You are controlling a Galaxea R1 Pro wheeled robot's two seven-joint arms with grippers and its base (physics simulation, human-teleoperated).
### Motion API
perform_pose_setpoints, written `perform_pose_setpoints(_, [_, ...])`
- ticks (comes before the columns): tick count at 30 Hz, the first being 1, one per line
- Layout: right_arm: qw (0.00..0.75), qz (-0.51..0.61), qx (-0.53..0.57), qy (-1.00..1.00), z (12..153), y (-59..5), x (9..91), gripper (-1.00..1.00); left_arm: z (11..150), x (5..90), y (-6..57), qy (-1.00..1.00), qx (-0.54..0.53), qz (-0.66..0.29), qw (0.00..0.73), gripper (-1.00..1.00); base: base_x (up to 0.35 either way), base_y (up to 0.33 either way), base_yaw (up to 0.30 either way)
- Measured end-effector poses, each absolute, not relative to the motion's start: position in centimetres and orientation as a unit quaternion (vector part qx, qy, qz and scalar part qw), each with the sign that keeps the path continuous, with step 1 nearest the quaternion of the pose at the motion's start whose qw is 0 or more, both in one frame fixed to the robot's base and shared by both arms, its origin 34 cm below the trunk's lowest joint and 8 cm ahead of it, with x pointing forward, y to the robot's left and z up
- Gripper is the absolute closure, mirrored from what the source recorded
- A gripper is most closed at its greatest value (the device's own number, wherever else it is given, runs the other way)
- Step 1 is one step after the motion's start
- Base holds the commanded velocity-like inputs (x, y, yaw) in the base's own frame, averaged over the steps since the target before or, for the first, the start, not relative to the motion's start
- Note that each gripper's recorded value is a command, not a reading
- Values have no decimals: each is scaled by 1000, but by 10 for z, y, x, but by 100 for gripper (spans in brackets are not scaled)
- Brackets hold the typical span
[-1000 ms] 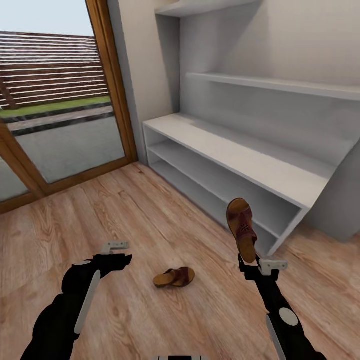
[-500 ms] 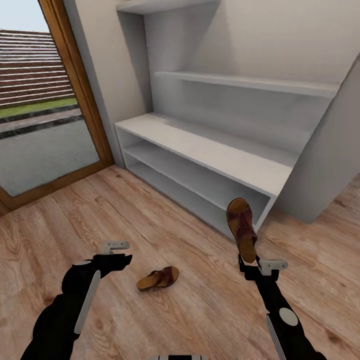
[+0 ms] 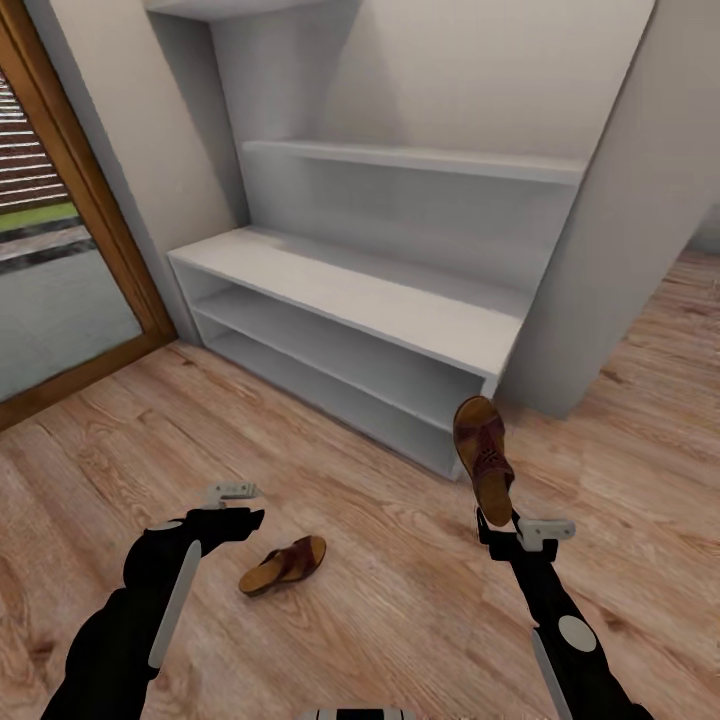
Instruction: Pick up the two gym shoes and the two sandals from the corridor floor and place them onto the hallstand (shoe rack) in the corridor, making sure they are on the rack and not on the floor. Arrange them so the two gym shoes are next to each other and the two sandals are next to each other.
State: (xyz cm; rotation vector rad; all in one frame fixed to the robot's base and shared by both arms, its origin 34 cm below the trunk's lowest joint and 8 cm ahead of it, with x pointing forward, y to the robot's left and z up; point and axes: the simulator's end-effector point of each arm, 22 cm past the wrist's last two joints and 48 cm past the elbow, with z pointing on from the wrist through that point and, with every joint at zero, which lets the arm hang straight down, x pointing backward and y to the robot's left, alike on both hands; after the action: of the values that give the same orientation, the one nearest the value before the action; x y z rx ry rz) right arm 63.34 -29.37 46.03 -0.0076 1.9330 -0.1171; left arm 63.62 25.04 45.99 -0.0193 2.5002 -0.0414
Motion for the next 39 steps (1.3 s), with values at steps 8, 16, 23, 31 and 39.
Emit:
perform_pose_setpoints(8, [565, -50, -3, 823, 459, -294, 633, 100, 458, 636, 250, 949, -7, -16, 314, -100, 0, 0, -298])
perform_pose_setpoints(16, [564, -50, -3, 824, 457, -294, 633, 100, 456, 635, 250, 950, -7, -16, 312, -100, 0, 0, -298])
perform_pose_setpoints(23, [563, -50, -3, 825, 455, -294, 632, 100, 455, 635, 250, 950, -7, -16, 311, -100, 0, 0, -298])
perform_pose_setpoints(31, [562, -50, -4, 826, 454, -294, 632, 100, 453, 635, 250, 951, -7, -16, 309, -100, 0, 0, -298])
perform_pose_setpoints(39, [561, -50, -3, 827, 452, -293, 632, 100, 452, 634, 250, 951, -7, -16, 308, -100, 0, 51, -218])
